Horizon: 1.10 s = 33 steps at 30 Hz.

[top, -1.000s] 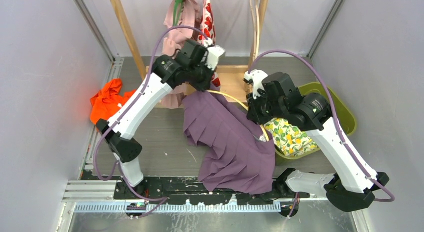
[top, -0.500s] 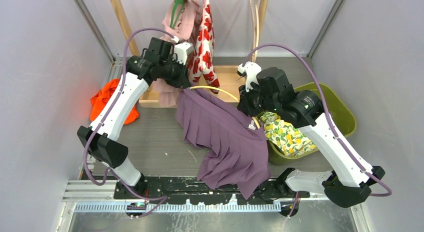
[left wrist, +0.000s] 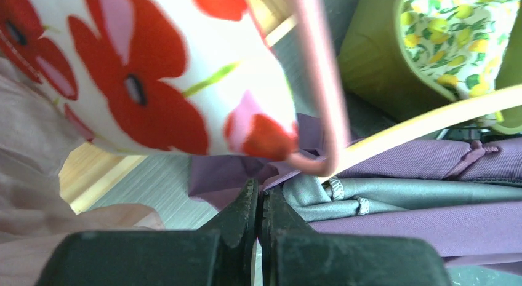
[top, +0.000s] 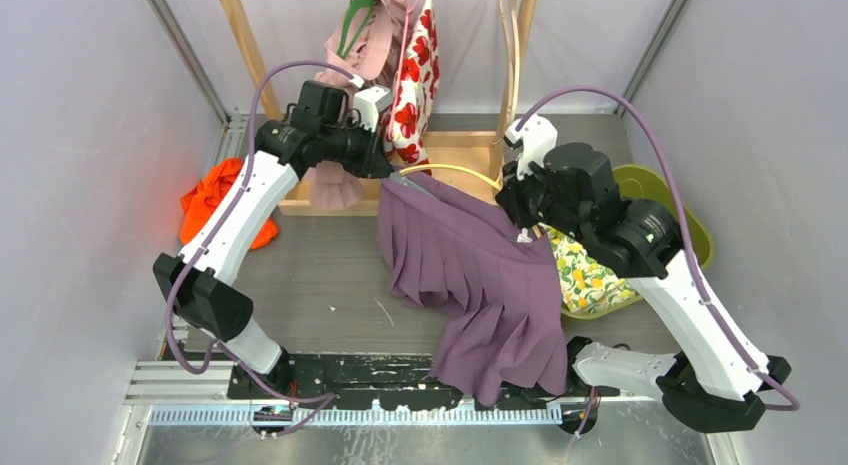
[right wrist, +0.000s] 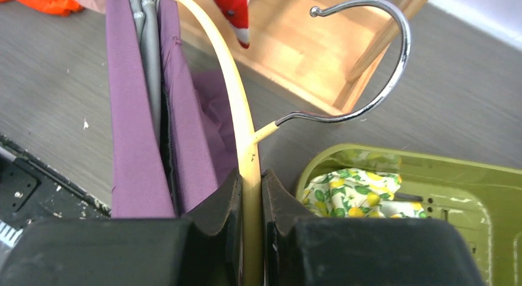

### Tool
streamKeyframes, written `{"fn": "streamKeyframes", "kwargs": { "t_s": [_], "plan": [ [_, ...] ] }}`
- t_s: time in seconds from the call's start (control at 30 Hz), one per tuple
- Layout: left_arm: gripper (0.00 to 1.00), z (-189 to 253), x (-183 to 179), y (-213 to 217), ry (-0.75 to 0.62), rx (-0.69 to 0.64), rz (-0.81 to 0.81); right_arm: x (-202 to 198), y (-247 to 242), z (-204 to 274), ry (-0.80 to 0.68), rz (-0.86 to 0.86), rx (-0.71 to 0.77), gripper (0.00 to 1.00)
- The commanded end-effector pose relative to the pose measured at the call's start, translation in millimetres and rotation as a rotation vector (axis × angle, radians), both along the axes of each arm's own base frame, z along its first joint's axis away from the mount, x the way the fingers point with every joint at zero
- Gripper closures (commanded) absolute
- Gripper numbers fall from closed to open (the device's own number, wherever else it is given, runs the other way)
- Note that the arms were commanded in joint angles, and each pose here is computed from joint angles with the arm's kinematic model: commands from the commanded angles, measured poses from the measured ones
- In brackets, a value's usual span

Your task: Remove the skirt from the hanger

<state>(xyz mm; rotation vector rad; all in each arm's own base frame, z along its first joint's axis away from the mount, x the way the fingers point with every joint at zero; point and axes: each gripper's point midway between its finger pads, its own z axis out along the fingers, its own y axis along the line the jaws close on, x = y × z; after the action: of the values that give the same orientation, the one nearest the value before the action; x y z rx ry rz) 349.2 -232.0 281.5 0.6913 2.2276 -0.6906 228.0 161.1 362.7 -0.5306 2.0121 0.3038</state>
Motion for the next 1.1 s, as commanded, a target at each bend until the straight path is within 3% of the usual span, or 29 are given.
{"fn": "streamKeyframes", "kwargs": {
  "t_s": [0.0, 0.3, 0.53, 0.8, 1.07],
  "plan": [
    [1.00, -40, 34, 123, -0.015, 0.381, 0.320, -22, -123, 122, -0.418, -0.430, 0.118, 0.96],
    [1.00, -33, 24, 119, -0.019, 0.348, 0.307, -17, -143, 167, -0.598, -0.565, 0.233, 0.96],
    [1.00, -39, 26, 121, -0.019, 0.366, 0.302, -44, -189, 201, -0.700, -0.692, 0.197, 0.96],
    [1.00, -34, 34, 163, -0.010, 0.382, 0.438, -83, -237, 206, -0.764, -0.806, 0.188, 0.96],
    [1.00, -3, 43, 153, -0.018, 0.268, 0.448, -54, -199, 189, -0.726, -0.698, 0.192, 0.96]
  ]
}}
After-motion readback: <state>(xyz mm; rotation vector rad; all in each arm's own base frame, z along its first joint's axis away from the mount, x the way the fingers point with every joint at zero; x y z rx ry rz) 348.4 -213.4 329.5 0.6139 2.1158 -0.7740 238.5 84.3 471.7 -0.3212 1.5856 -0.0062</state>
